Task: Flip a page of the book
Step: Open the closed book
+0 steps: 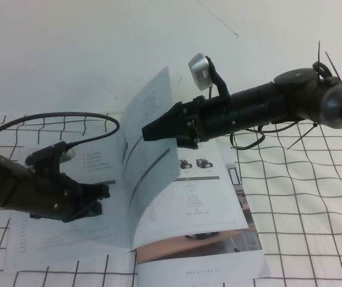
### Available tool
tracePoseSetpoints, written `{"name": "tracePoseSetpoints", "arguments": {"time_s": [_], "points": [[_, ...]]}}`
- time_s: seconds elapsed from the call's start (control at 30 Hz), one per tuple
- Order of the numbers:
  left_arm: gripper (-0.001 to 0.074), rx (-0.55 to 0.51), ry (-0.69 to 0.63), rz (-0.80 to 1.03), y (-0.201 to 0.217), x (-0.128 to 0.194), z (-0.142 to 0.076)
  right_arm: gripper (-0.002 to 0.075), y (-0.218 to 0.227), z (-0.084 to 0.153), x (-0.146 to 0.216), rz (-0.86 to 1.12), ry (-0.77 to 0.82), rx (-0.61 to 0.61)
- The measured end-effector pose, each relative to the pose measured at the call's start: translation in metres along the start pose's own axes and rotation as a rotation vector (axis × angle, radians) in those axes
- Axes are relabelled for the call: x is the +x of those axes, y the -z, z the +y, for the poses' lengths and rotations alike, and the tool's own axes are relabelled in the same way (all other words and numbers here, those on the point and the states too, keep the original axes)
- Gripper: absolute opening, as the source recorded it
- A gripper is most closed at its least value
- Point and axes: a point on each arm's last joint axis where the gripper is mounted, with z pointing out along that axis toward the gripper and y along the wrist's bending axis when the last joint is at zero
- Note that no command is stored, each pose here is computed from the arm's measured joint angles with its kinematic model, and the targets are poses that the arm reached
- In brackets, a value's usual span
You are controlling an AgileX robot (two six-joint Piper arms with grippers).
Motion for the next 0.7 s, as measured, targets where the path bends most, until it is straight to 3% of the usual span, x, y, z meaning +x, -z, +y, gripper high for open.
{"name": "tracePoseSetpoints", "arguments": {"time_s": [0.43,0.7], "points": [[-0.0002,0.084,-0.132,-0.223,0.082,-0.011,-0.040,0.0456,-0.022,0.014,0.003,-0.004,0.016,-0.063],[-0.0002,0.158,-0.212,-0.183,0.110,0.038,-0.053,0.0456,-0.022,0.017,-0.001,-0.046,0.004,-0.096]]}}
